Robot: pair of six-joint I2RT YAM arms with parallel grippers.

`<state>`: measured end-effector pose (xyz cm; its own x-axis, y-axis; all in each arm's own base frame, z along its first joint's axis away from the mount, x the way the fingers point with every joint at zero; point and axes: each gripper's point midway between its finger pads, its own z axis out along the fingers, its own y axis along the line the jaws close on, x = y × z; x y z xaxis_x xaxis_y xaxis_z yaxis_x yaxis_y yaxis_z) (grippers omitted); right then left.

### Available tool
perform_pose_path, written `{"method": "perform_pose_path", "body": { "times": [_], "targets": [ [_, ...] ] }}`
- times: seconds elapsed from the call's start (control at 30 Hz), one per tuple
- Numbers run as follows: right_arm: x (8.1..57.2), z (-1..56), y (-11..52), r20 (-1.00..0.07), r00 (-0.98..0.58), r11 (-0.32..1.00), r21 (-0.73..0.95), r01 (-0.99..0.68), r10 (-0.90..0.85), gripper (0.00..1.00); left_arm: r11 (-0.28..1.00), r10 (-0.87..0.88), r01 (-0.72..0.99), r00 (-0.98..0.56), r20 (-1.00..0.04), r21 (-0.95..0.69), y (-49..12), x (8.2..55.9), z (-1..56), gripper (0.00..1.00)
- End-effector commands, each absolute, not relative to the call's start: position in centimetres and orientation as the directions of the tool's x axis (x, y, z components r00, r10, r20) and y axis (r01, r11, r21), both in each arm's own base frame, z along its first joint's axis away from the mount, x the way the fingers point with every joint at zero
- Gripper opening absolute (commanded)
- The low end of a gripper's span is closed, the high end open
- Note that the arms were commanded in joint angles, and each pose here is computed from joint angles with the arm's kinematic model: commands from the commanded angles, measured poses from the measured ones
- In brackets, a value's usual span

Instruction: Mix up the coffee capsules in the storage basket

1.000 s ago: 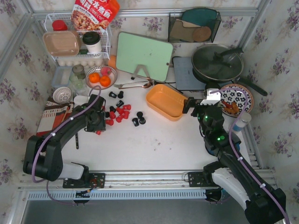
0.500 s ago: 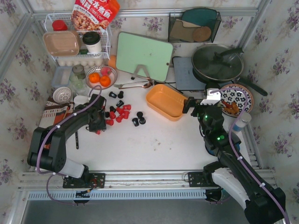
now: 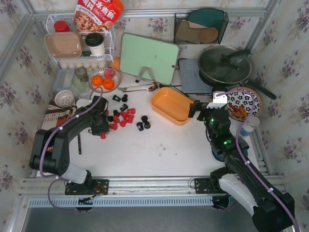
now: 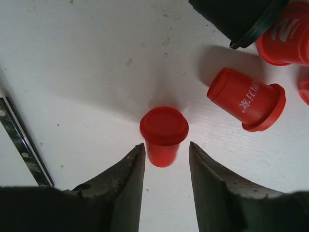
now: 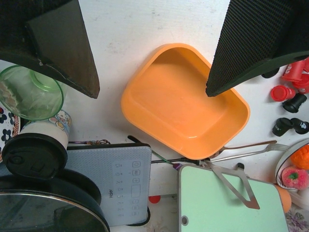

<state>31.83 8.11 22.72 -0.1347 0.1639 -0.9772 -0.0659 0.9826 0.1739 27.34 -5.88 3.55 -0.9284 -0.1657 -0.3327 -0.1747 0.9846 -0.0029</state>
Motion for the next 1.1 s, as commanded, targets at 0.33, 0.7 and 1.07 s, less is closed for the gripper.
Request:
{"method": "perform_pose_path", "body": {
  "times": [0.33,0.7,1.07],
  "targets": [
    [32.0,23.6,8.3,-0.979,-0.11,0.981,0.18,-0.077,0.171,1.0,0.978,-0.21,-0.197,-0.927,-0.312,-0.072,-7.0,26.7,2.7,0.34],
    [32.0,23.5,8.3,-0.979,-0.113,0.981,0.177,-0.075,0.168,1.0,0.969,-0.246,-0.232,-0.922,-0.299,-0.081,-7.3,26.3,0.8,0.35],
    [32.0,23.4,8.2,-0.979,-0.124,0.983,0.17,-0.071,0.16,1.0,0.98,-0.192,-0.148,-0.881,-0.433,-0.134,-8.8,26.6,3.5,0.2]
  ]
}}
